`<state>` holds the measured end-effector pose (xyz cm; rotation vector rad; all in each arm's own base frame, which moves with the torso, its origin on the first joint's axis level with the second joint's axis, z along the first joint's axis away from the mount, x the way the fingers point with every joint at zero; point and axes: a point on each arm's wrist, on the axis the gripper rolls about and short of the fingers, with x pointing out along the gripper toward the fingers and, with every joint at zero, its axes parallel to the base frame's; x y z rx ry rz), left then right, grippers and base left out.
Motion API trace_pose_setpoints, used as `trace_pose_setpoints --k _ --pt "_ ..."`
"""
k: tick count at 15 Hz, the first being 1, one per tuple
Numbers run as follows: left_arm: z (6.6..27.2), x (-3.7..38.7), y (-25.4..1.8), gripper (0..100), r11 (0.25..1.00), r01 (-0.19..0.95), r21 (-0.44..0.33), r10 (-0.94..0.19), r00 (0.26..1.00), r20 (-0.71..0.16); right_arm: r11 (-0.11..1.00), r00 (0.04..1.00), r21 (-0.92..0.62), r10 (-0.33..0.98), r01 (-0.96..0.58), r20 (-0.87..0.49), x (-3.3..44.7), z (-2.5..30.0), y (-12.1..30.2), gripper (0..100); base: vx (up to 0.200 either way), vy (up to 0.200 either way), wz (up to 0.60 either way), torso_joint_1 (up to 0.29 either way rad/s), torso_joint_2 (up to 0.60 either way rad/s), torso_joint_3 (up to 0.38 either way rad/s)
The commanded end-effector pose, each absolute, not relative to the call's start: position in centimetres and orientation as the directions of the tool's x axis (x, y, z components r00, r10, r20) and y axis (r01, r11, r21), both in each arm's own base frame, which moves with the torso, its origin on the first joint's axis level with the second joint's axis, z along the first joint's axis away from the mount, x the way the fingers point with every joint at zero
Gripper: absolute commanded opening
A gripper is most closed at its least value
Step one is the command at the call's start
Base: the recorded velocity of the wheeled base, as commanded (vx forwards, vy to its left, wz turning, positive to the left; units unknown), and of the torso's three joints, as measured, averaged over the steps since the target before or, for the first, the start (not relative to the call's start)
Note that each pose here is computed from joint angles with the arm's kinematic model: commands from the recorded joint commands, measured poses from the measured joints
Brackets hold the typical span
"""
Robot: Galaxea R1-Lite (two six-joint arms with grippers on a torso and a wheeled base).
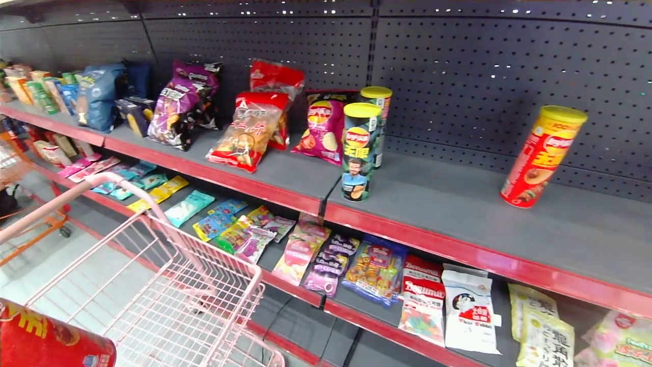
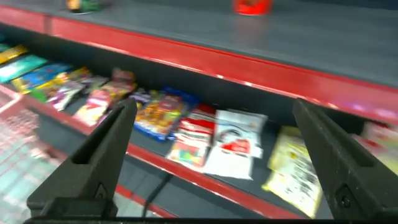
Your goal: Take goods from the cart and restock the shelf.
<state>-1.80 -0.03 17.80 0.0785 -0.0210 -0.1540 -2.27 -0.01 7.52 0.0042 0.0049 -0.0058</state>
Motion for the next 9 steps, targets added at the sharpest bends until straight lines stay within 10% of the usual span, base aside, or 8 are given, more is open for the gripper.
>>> trace_pose_setpoints --k 1,6,9 --pt "17.83 -1.82 0.01 0 0.988 0.134 0.079 -0.136 0.991 0.017 1.000 1.000 0.003 -0.006 0.006 -0.006 -2.26 7.52 -0.01 100 0.000 0.000 -0.60 0.002 0.00 -0.002" --pt "17.16 -1.61 0.29 0 0.989 0.010 0.151 -0.005 0.999 -0.034 1.000 1.000 0.003 -0.006 0.006 -0.005 -2.27 7.52 -0.01 100 0.000 0.000 -0.60 0.004 0.00 0.000" --pt "17.50 -1.68 0.40 0 0.982 -0.034 0.188 0.040 0.999 -0.026 1.000 1.000 0.003 -0.006 0.006 -0.005 -2.27 7.52 -0.01 100 0.000 0.000 0.00 0.000 0.00 0.000"
